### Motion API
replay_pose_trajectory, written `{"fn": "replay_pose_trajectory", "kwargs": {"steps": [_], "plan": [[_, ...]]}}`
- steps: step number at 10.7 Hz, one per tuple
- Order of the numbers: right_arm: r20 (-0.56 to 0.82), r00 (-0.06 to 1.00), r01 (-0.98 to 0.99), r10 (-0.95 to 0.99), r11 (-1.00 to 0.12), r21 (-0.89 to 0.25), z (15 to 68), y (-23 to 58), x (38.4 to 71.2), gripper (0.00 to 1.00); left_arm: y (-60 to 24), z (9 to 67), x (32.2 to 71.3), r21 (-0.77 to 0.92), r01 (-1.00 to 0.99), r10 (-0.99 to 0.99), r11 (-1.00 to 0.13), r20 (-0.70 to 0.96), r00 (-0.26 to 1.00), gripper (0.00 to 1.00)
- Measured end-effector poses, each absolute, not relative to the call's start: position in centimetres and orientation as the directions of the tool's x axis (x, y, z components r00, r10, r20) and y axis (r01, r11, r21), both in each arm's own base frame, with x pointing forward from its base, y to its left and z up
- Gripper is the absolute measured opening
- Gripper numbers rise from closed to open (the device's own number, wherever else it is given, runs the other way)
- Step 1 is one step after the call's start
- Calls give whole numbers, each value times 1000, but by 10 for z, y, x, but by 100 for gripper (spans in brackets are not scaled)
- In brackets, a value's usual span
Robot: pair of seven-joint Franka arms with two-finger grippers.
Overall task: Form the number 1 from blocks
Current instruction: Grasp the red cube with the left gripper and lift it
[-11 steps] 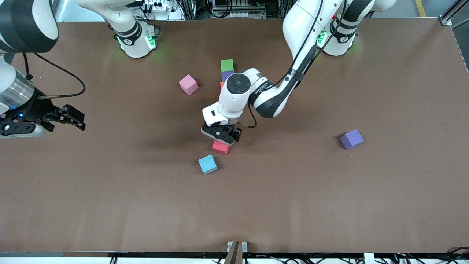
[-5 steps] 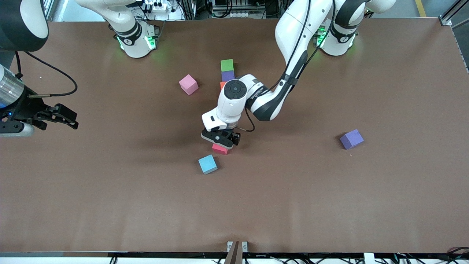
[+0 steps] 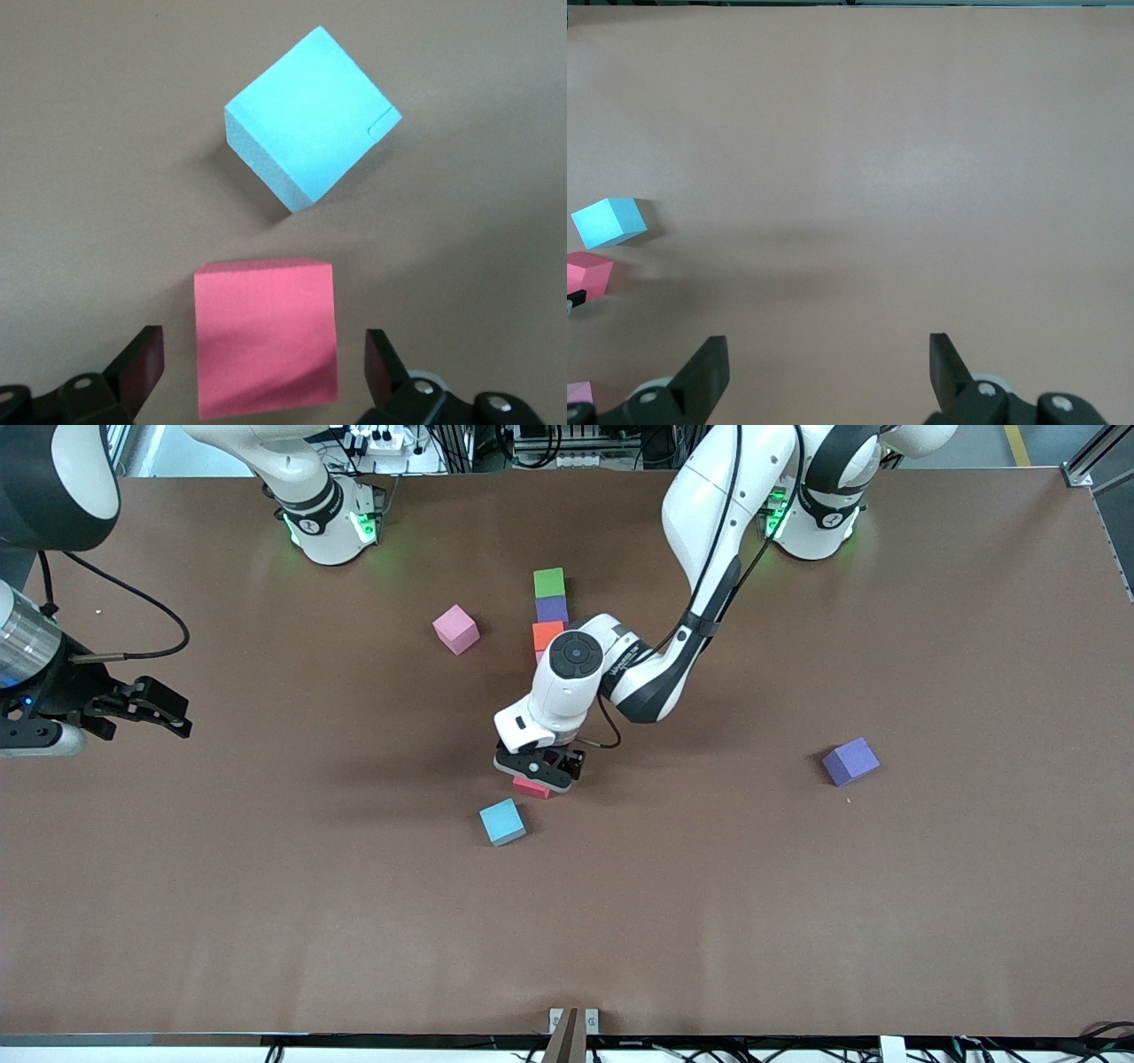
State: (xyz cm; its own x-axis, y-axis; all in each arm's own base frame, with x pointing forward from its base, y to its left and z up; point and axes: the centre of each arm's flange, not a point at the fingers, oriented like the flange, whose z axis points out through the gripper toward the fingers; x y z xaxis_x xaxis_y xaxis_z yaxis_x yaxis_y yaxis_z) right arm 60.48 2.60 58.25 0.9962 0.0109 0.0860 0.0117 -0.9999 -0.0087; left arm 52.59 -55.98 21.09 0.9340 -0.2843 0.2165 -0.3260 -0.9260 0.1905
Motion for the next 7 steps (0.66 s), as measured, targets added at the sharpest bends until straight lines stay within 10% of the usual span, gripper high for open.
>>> {"fn": "replay_pose_trajectory", "kwargs": {"steps": [3,7], "plan": [[85,996,13,12,-1000,-9,582,27,605,100,-561,202,524,219,-286,-243,-933,201,949,94],[84,996,14,13,-1000,-9,581,27,605,100,-558,204,528,245,-231,-188,-942,189,964,60]]}}
